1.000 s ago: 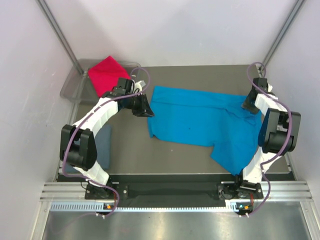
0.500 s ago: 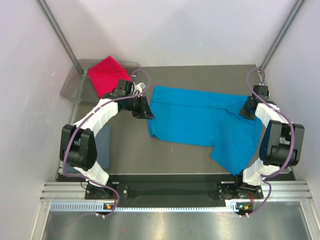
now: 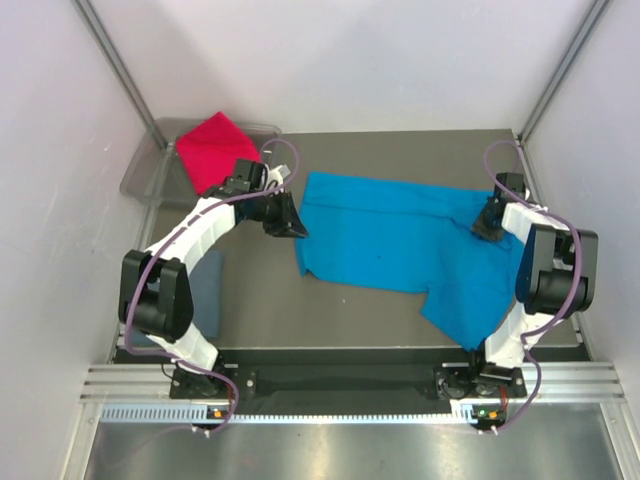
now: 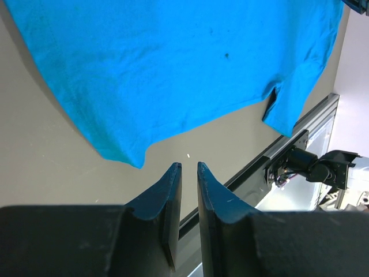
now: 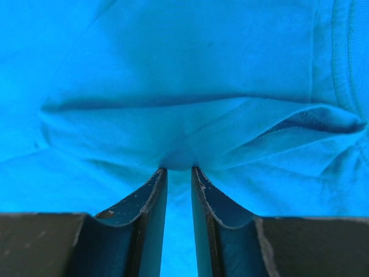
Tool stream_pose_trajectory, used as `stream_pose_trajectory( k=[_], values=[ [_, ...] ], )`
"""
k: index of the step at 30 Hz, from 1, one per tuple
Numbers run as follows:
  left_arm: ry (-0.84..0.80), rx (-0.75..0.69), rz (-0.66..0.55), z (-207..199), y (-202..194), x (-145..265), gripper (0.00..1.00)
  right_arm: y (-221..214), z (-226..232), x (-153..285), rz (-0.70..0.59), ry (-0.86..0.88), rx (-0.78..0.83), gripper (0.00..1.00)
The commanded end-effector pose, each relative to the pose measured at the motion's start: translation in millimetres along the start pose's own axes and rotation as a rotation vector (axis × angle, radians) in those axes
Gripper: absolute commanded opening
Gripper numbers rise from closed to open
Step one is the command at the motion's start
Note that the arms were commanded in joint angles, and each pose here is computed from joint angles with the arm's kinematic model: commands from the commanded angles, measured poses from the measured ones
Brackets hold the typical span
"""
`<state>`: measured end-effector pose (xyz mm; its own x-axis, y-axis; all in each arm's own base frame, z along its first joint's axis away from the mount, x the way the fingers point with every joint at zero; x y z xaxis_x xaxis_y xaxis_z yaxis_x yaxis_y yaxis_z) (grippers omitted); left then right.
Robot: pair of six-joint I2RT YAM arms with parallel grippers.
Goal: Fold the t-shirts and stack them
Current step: Fold the tshirt
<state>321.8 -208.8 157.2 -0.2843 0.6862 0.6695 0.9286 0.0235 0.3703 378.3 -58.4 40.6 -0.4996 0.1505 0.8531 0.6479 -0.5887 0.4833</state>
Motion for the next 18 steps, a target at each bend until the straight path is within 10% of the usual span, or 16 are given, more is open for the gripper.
stream_pose_trajectory(
  k=[1,18],
  values=[
    [-0.025,-0.034,-0.056,-11.9,9.4,15.0,0.22,33.8,12.9,-2.8,-0.087,0.004,0.01,0.24],
    [-0.021,-0.028,-0.053,-12.6,9.9,18.7,0.22,92.5,25.9,19.6,-0.161,0.021,0.014,0.45]
  ],
)
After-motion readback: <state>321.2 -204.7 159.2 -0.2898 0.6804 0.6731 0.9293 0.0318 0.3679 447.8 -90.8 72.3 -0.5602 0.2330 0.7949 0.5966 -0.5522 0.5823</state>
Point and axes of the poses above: each gripper's point midway between its finger pads, its own x axis back along the fingers, its own z axis along the line the jaws close on, y = z × x, the point moved 1 cm from there along x, back along the fingers, and after that the axes turned 4 degrees about -x, right-handed, at the moved point
